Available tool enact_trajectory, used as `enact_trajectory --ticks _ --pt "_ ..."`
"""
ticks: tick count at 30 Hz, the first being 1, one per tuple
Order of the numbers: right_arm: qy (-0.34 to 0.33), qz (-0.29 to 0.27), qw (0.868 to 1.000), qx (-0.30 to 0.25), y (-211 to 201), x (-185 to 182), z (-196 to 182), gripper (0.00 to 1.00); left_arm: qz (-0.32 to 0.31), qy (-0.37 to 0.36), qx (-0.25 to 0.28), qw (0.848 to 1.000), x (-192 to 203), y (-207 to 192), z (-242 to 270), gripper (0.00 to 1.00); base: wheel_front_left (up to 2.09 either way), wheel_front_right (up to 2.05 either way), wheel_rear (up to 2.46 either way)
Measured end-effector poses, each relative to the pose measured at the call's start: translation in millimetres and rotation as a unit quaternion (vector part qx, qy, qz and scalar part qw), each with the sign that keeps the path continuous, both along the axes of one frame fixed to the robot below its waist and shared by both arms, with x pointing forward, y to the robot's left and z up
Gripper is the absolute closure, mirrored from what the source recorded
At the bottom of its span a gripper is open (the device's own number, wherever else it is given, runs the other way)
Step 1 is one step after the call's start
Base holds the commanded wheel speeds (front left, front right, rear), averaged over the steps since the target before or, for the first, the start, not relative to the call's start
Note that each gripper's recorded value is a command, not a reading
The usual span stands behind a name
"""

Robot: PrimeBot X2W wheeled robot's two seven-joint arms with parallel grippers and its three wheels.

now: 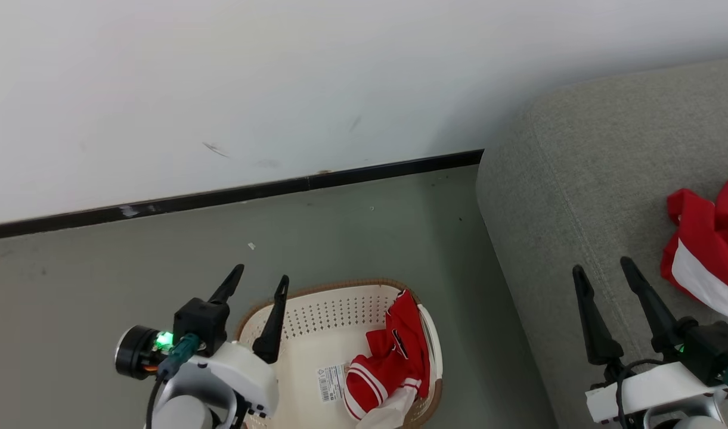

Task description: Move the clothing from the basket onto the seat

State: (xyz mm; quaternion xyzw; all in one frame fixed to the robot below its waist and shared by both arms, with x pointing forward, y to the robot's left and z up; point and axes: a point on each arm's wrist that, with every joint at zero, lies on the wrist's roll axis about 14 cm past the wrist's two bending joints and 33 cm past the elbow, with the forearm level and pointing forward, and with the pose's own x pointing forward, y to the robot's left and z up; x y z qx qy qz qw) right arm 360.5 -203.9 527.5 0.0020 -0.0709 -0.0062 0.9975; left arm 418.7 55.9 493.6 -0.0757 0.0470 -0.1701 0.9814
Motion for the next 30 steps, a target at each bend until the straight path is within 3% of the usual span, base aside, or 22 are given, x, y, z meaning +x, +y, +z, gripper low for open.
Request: enact_trajectory --ticks 16,30 --pt "-0.001 -0.054 0.998 -0.023 -36.1 15.3 1.1 0.0 -0.122 0.08 0.028 0.989 23.7 -82.2 -56.8 0.0 0.0 0.0 0.0" --pt "-0.004 -0.088 0.996 -0.029 -60.8 36.3 -0.5 0.0 -0.198 0.143 0.039 0.969 38.8 -133.6 -121.7 0.0 0.0 0.0 0.0"
